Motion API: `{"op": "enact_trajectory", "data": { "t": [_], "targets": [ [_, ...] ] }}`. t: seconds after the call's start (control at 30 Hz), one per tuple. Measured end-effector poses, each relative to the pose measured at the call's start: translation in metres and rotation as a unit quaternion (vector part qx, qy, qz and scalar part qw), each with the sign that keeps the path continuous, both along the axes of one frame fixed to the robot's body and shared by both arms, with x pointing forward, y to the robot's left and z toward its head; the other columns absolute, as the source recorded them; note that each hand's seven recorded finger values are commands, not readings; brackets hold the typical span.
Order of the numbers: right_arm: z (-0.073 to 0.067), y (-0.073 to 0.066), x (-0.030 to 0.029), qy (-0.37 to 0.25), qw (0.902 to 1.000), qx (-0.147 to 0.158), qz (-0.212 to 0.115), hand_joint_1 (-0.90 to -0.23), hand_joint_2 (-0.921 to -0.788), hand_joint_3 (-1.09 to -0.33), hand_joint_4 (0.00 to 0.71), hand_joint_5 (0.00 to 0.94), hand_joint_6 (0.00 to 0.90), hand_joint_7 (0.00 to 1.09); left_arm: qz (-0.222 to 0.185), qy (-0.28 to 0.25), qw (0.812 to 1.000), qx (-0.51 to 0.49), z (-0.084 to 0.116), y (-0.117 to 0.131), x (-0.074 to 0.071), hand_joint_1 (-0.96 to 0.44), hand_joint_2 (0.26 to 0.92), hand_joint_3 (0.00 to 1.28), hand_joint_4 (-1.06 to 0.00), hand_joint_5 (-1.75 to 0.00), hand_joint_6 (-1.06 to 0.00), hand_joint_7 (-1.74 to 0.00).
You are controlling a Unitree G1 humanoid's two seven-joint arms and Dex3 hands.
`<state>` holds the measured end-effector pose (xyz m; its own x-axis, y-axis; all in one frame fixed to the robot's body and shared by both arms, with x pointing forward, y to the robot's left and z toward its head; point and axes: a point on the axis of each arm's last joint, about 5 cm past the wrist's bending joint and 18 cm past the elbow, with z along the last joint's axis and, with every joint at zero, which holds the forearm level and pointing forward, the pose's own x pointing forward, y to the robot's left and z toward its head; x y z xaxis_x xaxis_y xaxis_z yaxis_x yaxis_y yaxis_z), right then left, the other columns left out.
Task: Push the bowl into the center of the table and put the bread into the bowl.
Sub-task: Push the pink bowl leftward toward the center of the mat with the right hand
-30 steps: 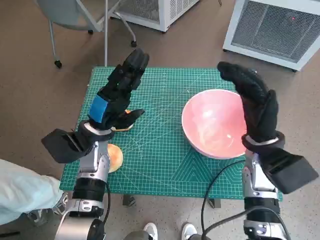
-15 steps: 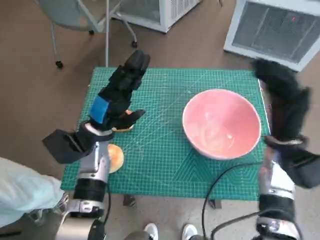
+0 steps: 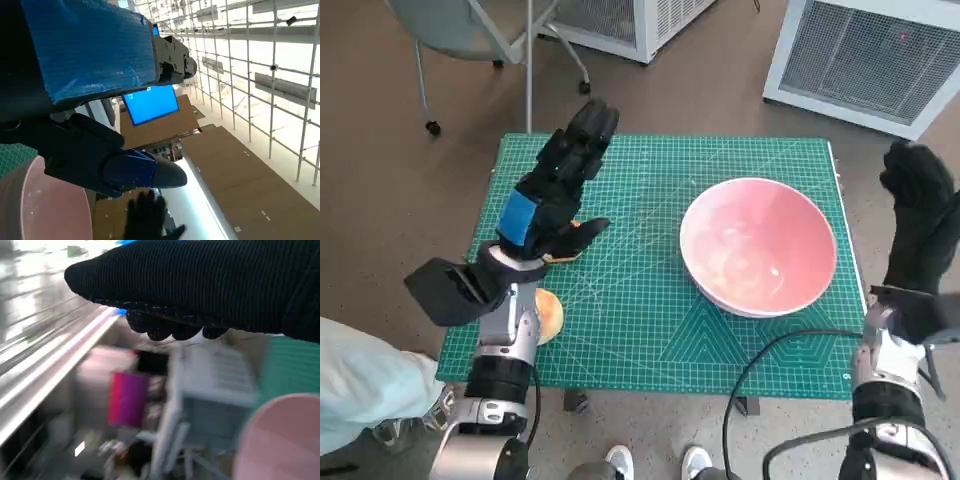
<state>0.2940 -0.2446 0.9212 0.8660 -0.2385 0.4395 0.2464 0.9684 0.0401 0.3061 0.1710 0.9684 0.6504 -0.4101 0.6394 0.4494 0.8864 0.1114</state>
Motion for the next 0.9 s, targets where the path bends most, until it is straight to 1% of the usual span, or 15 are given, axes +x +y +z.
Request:
{"op": "enact_trajectory", "data": {
  "t": [0.13,0.33,0.47,0.63,0.9],
  "targets": [
    [-0.008,0.002,0.0005,0.041,0.9990,0.019,-0.005,-0.658,-0.921,-0.910,0.134,0.003,0.007,0.47,0.004,0.000,1.000,0.003,0.000,0.000,0.000,-0.63,0.921,0.23,-0.09,0.00,-0.21,-0.01],
    [-0.015,0.008,0.0030,0.088,0.9950,0.047,0.001,-0.635,-0.921,-0.938,0.137,0.003,0.015,0.44,0.005,-0.001,1.000,0.006,0.000,0.000,0.000,-0.63,0.921,0.23,-0.09,0.00,-0.21,-0.01],
    [-0.020,0.016,0.0056,0.115,0.9900,0.082,0.007,-0.627,-0.921,-0.945,0.136,0.002,0.021,0.43,0.006,-0.001,1.000,0.007,0.000,0.000,-0.001,-0.63,0.921,0.23,-0.09,0.00,-0.21,-0.01],
    [-0.024,0.026,0.0082,0.131,0.9843,0.116,0.023,-0.634,-0.921,-0.940,0.138,0.003,0.037,0.42,0.009,-0.001,1.000,0.009,0.000,0.002,-0.001,-0.64,0.921,0.23,-0.09,0.00,-0.21,-0.01],
    [-0.023,0.040,0.0152,0.139,0.9732,0.176,0.051,-0.648,-0.921,-0.938,0.140,0.003,0.058,0.41,0.015,0.000,1.000,0.010,0.000,0.004,-0.001,-0.65,0.921,0.23,-0.09,0.00,-0.21,-0.01]
  ]
}}
